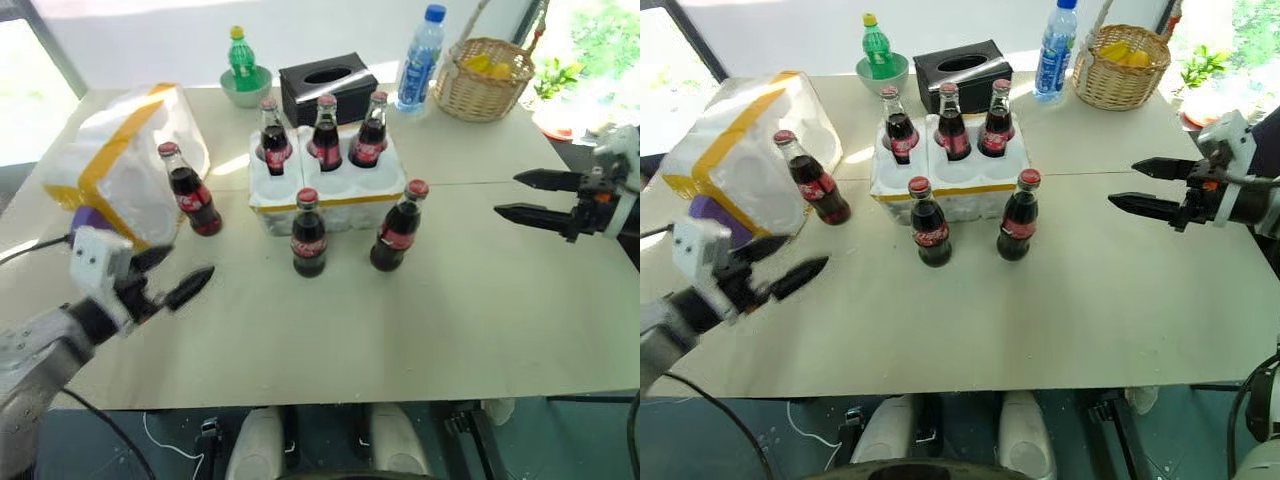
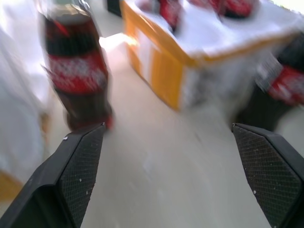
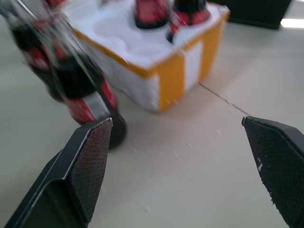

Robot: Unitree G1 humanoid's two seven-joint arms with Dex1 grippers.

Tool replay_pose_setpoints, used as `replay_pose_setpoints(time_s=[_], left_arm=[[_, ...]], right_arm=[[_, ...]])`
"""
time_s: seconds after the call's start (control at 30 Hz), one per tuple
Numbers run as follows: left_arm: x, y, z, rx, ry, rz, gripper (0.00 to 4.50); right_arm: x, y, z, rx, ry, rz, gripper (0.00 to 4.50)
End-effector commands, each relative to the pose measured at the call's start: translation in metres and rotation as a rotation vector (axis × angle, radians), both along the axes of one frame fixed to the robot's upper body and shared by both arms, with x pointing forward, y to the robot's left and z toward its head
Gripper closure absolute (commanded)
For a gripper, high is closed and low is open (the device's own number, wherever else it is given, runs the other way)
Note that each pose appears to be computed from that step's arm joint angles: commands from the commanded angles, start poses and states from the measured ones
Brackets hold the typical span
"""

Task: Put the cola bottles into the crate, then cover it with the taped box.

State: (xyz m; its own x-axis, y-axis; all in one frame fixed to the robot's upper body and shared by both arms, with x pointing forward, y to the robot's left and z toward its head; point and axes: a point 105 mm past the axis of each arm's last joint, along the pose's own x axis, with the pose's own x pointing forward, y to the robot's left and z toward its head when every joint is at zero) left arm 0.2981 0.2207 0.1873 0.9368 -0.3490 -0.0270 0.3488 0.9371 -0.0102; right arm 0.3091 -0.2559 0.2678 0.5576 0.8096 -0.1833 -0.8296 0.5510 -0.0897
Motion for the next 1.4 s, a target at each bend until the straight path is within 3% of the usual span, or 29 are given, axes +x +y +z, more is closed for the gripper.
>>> replay_pose_setpoints(time_s=[0.03,0.27,0.6,1.13,1.3,1.4], left_arm=[[0.022,0.008,0.003,0.047,-0.031,0.108,0.04],[0.054,0.009,0.01,0.071,-0.064,0.154,0.04],[0.05,0.006,0.007,0.096,-0.055,0.095,0.04],[0.097,-0.007,-0.021,0.122,0.018,0.122,0.04],[0.095,-0.004,-0.021,0.134,0.015,0.101,1.71],[0.085,-0.006,-0.001,0.121,-0.028,0.005,1.67]], right_arm=[[-0.026,0.018,0.045,0.015,-0.098,0.105,0.0],[-0.031,0.035,0.046,0.001,-0.107,0.13,0.0],[-0.029,0.036,0.04,0.016,-0.101,0.092,0.0],[-0.025,0.048,0.037,0.017,-0.088,0.098,0.0],[-0.023,0.046,0.039,0.012,-0.092,0.085,0.0],[-0.021,0.041,0.042,0.014,-0.096,0.066,0.0]])
